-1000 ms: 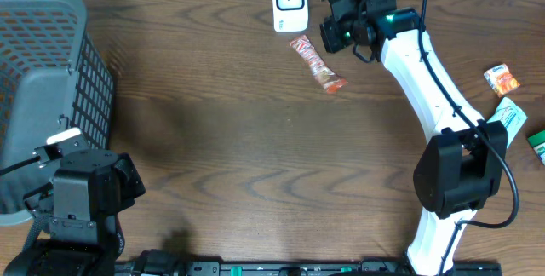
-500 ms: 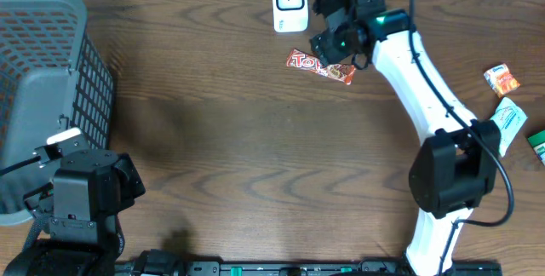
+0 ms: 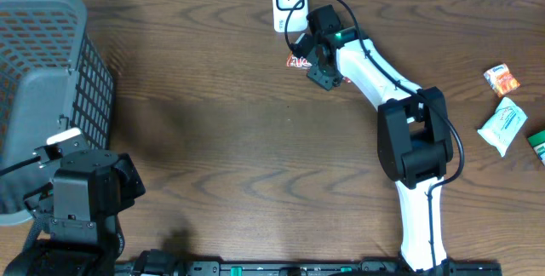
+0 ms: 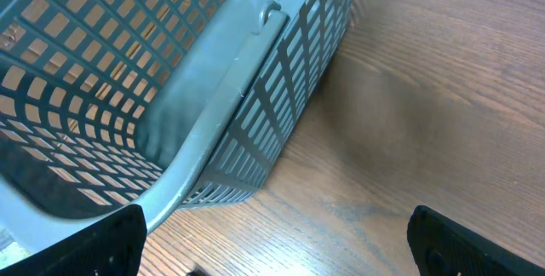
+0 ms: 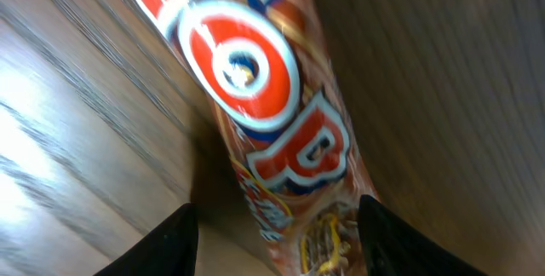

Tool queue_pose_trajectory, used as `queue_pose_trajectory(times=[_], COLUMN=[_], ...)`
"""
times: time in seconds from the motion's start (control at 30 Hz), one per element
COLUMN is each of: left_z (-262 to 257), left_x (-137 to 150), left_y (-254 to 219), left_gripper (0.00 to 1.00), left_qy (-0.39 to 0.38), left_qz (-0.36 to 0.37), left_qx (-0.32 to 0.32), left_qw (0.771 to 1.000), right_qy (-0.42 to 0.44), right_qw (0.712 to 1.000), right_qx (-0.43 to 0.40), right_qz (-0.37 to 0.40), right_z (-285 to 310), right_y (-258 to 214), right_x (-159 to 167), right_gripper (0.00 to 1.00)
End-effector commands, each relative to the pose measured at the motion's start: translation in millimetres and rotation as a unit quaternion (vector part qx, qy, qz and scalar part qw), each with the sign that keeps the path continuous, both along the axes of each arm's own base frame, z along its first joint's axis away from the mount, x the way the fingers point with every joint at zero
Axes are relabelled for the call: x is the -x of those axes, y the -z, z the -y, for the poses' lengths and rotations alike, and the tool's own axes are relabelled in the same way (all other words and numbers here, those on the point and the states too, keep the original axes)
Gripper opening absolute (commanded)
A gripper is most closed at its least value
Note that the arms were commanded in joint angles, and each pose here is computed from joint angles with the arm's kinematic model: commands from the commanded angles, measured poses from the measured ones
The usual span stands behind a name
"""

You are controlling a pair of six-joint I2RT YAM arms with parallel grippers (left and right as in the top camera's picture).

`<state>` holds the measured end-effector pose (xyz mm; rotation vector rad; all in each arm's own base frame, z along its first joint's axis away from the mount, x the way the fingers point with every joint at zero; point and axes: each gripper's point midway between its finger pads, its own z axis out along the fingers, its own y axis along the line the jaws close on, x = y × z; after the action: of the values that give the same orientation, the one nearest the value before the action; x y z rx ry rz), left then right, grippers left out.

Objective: Scan the item barcode

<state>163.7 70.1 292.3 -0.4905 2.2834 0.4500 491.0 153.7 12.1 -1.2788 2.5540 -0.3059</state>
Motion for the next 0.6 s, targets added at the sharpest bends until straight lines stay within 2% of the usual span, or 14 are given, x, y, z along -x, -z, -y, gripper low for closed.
queue_pose_trajectory(times=[0.0,0.17,0.33,0.4,0.5,0.57], left_z=[-1.6,-1.6,-1.6,-1.6,-1.6,-1.6], left_x=[0.6,0.6,0.6,0.6,0.6,0.6], left_y=[-0.8,-1.0,-0.8,-0.8,-0.8,-0.8], left_gripper=[0.98,0.98,0.98,0.98,0.98,0.98], left_qy=[-0.001,-0.001,-0.001,-0.001,-0.001,-0.001], left_qz=[-0.002,-0.001,-0.002,-0.002,-0.002,-0.002], left_qx=[-0.007,-0.007,-0.007,-0.007,-0.007,-0.007], left_qw=[1.0,1.0,1.0,1.0,1.0,1.0], right_qy=[-0.016,-0.014,-0.018,-0.018,-0.003,0.0], right_qw=[0.999,0.999,0.998,0.998,0.998,0.998], right_qx=[0.043,0.046,0.052,0.055,0.047,0.022], right_qz=[0.007,0.0,-0.014,-0.024,-0.038,-0.05], right_z=[7.3,16.4,18.1,19.1,18.2,10.5], right_y=[4.9,14.3,31.3,42.2,54.1,56.4], right_x=[-2.8,-4.9,-2.7,0.3,5.5,10.3], right_gripper=[0.57,0.59,0.53,0.45,0.24,0.18])
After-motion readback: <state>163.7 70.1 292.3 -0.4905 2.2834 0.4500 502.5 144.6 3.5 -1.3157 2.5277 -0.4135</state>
